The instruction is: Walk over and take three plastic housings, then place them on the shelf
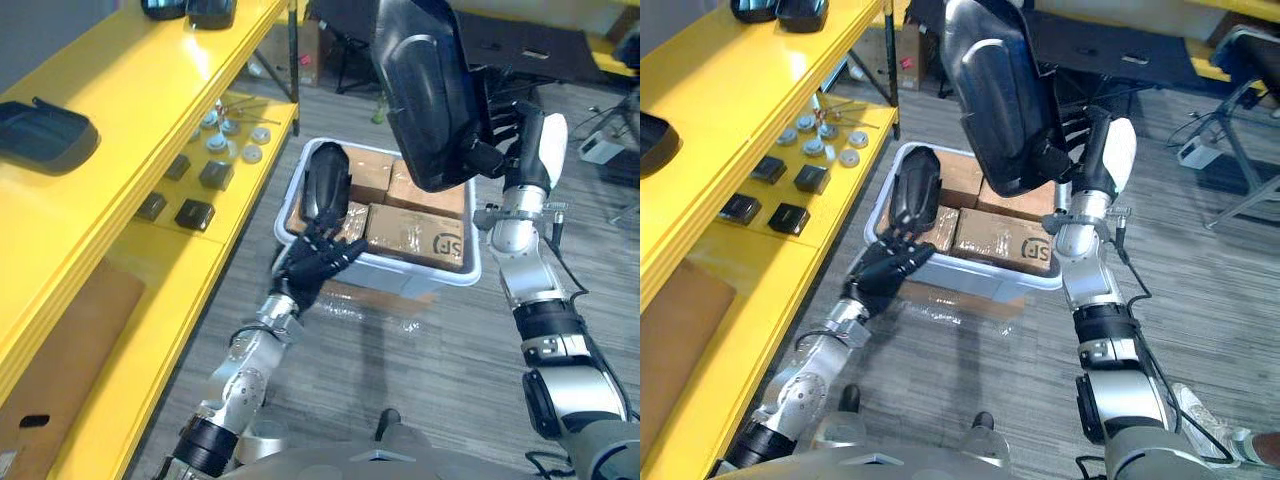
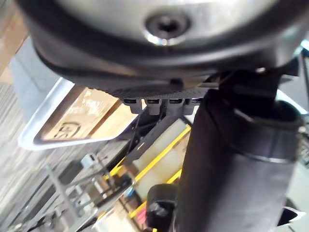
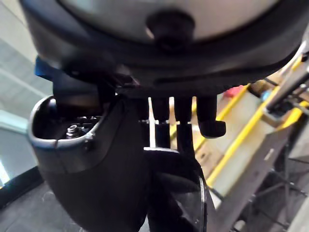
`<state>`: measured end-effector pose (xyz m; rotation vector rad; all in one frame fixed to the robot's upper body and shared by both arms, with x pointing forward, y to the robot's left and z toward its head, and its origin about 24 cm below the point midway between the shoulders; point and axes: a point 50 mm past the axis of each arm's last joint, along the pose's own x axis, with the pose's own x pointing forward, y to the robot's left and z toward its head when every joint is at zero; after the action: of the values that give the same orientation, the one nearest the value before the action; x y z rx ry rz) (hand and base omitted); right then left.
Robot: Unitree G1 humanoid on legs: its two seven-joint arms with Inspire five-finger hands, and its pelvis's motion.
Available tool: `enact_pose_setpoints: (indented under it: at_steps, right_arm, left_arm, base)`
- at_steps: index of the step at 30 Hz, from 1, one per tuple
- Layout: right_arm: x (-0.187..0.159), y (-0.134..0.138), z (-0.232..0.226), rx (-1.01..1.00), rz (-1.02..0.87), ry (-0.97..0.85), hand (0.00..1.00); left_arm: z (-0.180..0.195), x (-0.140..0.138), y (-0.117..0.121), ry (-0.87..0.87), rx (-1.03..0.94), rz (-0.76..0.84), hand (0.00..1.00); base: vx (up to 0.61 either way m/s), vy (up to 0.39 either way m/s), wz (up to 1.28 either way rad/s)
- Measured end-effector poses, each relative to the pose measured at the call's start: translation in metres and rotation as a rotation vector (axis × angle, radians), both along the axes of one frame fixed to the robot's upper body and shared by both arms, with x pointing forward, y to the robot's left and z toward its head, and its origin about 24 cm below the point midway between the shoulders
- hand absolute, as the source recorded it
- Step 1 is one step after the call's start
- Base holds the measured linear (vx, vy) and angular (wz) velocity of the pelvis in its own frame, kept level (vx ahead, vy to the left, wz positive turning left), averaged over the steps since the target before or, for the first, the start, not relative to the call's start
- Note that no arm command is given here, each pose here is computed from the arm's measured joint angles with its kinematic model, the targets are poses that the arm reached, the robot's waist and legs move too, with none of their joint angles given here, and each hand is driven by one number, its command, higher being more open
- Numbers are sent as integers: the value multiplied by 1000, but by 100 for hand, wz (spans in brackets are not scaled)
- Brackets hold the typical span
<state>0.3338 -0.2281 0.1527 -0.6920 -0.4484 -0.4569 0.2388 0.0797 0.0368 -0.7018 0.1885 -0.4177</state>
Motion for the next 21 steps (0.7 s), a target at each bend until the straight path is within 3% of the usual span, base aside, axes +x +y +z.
enact_pose_setpoints:
  at_steps: [4,11,20,21]
  right_arm:
    - [-11,23,-1,-76,110,-42,0]
    - [-20,65,-35,-86,290,73,0]
    - [-31,92,-60,-75,381,145,0]
    - [-32,92,-60,-75,385,144,0]
  left_arm:
    - [5,7,-6,8,-5,24,100]
    - [6,15,-4,43,-104,80,100]
    - [19,24,7,9,-246,200,100]
    - [19,24,7,17,-262,206,0]
  base:
    - [-18,7,-9]
    - [0,0,0]
    - [0,0,0]
    - [0,0,0]
